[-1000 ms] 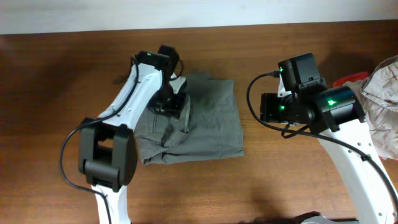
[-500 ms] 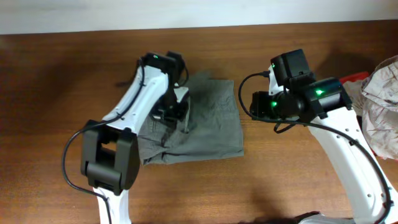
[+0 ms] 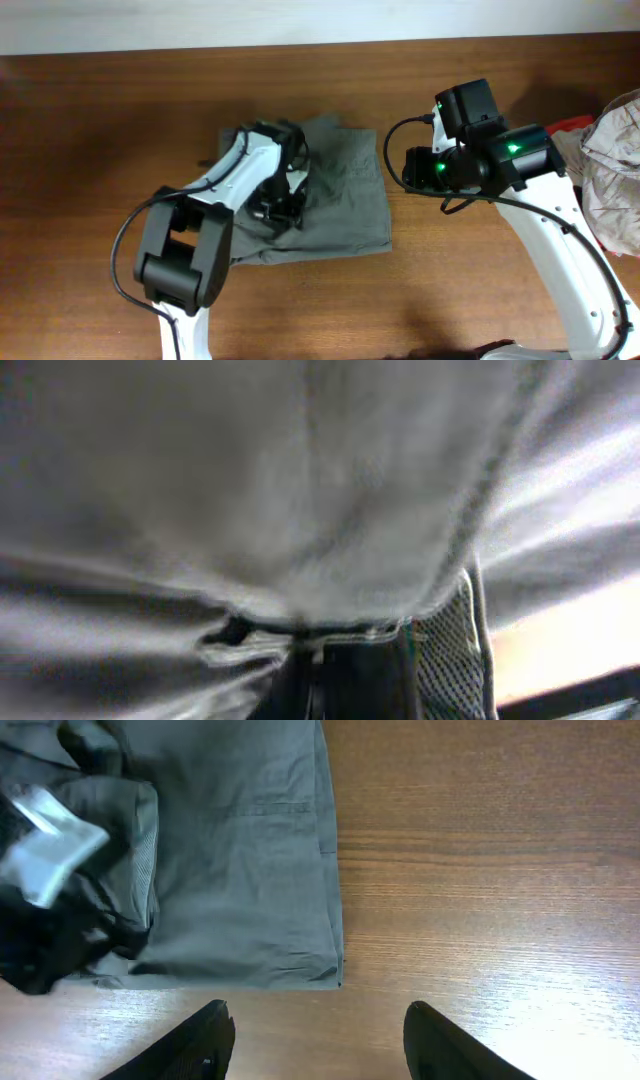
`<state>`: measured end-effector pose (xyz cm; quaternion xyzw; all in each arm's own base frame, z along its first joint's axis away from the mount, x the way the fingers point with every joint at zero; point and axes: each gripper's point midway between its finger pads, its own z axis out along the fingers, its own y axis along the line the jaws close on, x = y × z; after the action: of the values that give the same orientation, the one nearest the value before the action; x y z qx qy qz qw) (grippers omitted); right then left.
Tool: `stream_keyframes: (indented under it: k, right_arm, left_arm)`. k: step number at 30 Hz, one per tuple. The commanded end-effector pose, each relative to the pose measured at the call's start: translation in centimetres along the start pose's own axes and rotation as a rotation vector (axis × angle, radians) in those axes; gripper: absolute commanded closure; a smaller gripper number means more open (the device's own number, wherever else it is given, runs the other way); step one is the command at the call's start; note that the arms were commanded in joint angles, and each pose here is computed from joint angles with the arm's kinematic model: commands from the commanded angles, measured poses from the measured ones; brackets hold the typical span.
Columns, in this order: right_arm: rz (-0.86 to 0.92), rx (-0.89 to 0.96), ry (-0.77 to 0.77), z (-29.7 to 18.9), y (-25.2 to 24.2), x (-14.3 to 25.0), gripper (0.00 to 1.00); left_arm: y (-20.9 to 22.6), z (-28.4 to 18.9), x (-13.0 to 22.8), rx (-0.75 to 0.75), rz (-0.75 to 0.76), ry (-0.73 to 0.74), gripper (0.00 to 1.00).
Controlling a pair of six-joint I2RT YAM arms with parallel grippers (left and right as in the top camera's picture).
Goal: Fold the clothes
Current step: 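Bring the right gripper to the folded pants' top edge beside the left gripper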
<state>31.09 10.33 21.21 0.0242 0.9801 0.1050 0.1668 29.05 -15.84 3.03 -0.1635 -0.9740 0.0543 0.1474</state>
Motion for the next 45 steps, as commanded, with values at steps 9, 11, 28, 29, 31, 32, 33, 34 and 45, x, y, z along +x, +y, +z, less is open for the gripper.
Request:
stream_keyframes:
  k: [9,11,28,29,31,32,33,34,45]
  right_arm:
    - [-0.007,-0.022,0.02,0.8,0.5,-0.2,0.19]
    - [-0.008,-0.034,0.041,1.7,0.8,-0.3,0.13]
    - [0.001,-0.404,0.208,16.6,-1.1,-4.2,0.04]
    - [0.014,-0.417,0.219,17.3,-1.3,-4.1,0.04]
    - [0.026,-0.435,0.24,18.7,-1.4,-3.8,0.04]
    - [0.03,-0.442,0.249,19.2,-1.4,-3.6,0.04]
    - [0.032,-0.456,0.262,19.9,-1.1,-3.3,0.04]
    - [0.029,-0.466,0.272,20.5,-0.8,-3.1,0.04]
    - [-0.101,-0.521,0.346,23.7,5.0,0.1,0.1]
  left_arm:
    - [2.9,-12.1,-6.3,-0.101,-0.037,-0.424,0.72]
    - [3.6,-11.4,-6.5,-0.106,-0.052,-0.414,0.72]
    - [10.5,-3.1,-6.7,-0.172,-0.186,-0.275,0.73]
    - [10.5,-3.2,-6.8,-0.172,-0.186,-0.278,0.72]
    - [10.5,-3.2,-6.9,-0.173,-0.185,-0.282,0.73]
    - [10.5,-3.2,-6.9,-0.173,-0.184,-0.282,0.72]
    - [10.5,-3.2,-6.8,-0.173,-0.185,-0.281,0.72]
    - [10.5,-3.2,-6.8,-0.173,-0.185,-0.281,0.72]
    - [10.5,-3.2,-6.9,-0.173,-0.185,-0.282,0.73]
